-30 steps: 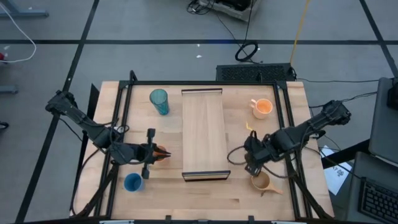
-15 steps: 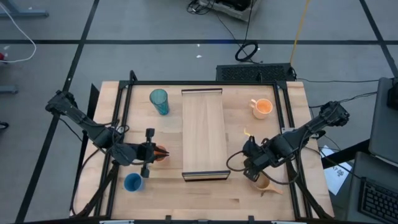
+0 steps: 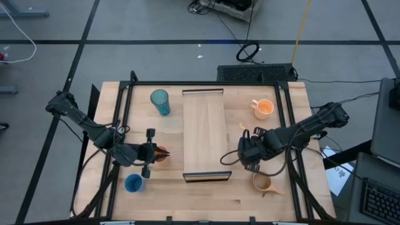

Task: Stack small to large cups/mugs on shelf
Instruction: Put the transparent mug on the shelf

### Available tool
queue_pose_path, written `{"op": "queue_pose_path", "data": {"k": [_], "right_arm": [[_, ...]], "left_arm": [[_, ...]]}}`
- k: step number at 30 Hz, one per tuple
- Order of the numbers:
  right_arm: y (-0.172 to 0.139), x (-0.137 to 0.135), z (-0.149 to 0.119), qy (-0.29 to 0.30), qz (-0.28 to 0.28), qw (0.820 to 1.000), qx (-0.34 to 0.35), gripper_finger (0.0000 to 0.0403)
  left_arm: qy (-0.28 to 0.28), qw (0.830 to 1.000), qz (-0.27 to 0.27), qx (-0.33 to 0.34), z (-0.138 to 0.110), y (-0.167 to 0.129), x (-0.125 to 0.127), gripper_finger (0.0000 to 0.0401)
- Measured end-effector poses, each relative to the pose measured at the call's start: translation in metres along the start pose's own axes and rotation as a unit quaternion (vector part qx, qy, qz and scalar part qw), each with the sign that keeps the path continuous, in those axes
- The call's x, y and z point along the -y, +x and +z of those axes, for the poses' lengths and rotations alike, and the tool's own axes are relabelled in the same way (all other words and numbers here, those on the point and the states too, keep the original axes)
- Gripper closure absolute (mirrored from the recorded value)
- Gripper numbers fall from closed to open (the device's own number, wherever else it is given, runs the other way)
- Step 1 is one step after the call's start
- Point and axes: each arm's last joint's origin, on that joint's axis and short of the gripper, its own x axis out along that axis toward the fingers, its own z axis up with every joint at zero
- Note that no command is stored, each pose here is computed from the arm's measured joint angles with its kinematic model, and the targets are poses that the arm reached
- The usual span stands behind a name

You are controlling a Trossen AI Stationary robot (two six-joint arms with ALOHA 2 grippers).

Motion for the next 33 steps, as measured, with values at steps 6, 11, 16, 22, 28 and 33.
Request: {"op": "queue_pose_path", "data": {"k": [6, 11, 16, 22, 28, 33], "right_arm": [[0.024, 0.009, -0.002, -0.024, -0.019, 0.999, -0.028, 0.0234], [0.041, 0.017, -0.002, -0.035, -0.024, 0.998, -0.038, 0.0234], [0.054, 0.023, 0.000, -0.036, -0.011, 0.998, -0.044, 0.0234], [0.065, 0.028, 0.001, -0.039, -0.010, 0.998, -0.045, 0.0234], [0.073, 0.032, 0.000, -0.032, -0.005, 0.998, -0.053, 0.0239], [0.079, 0.033, -0.003, -0.028, 0.008, 0.997, -0.066, 0.0281]], "left_arm": [[-0.002, 1.000, 0.000, 0.000, 0.000, 0.000, 0.000, 0.0368], [-0.002, 1.000, 0.000, 0.001, 0.000, 0.000, 0.000, 0.0368], [0.000, 1.000, 0.000, 0.001, 0.000, 0.000, 0.000, 0.0368], [0.000, 1.000, 0.000, 0.001, 0.000, 0.000, 0.000, 0.0368], [0.000, 1.000, 0.000, 0.001, 0.000, 0.000, 0.000, 0.0368], [0.000, 1.000, -0.001, 0.001, 0.000, 0.000, 0.000, 0.0368]]}}
